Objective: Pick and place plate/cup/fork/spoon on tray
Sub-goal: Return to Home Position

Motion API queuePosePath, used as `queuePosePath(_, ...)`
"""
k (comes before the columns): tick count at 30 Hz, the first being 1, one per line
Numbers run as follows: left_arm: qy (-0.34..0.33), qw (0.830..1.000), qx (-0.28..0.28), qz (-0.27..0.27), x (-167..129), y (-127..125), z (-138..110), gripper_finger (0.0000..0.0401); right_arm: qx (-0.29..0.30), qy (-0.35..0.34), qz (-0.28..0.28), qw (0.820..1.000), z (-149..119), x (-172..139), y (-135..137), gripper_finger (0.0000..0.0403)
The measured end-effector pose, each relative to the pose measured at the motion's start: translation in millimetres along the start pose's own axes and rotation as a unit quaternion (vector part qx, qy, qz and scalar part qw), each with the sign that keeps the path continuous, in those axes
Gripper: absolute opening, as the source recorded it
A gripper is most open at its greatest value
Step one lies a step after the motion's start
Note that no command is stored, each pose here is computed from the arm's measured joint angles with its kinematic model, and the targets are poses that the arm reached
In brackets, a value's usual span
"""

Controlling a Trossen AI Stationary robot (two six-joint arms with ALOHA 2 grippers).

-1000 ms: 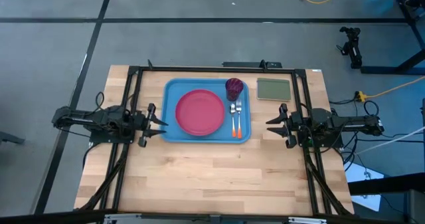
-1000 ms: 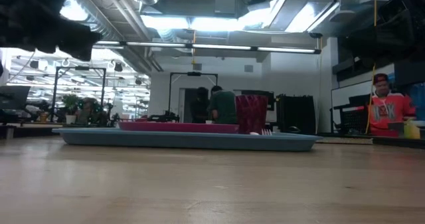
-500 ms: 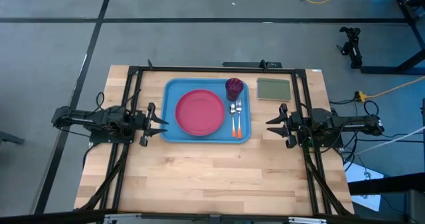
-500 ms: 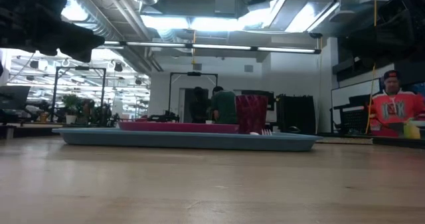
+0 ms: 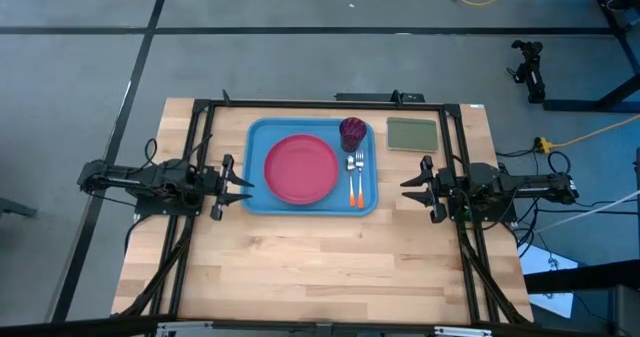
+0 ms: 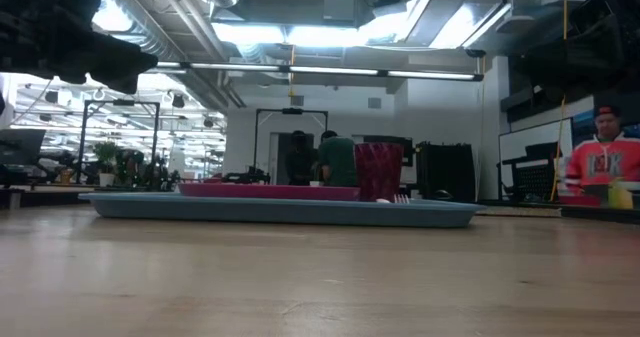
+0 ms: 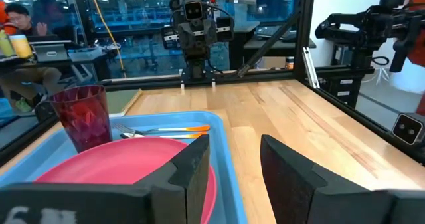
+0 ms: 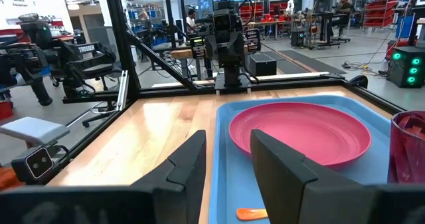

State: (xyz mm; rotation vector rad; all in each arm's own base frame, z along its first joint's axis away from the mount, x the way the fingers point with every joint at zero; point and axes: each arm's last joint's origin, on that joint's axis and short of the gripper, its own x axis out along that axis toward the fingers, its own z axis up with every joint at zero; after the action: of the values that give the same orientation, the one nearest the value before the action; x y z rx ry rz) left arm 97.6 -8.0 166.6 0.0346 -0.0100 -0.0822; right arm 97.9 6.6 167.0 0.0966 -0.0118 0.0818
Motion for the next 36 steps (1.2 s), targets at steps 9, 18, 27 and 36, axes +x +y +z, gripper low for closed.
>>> queuePosePath(9,0.0,1.0,0.0,0.0,0.0,0.0,0.0,0.0127,0.0,0.0,0.0,1.0,0.0,0.0,0.0,0.0124)
queuePosePath(18,0.0,1.0,0.0,0.0,0.0,0.0,-0.1,0.0127,0.0,-0.025,0.003,1.0,4.7,-1.1,0.6,0.0124)
queuePosePath(27,0.0,1.0,0.0,0.0,0.1,0.0,-0.1,0.0127,-0.002,-0.08,0.008,0.997,15.1,-2.1,1.6,0.0124)
queuePosePath(36,-0.001,1.0,0.0,0.0,0.1,0.0,-0.1,0.0127,-0.002,-0.085,0.009,0.996,16.3,-2.1,1.7,0.0124)
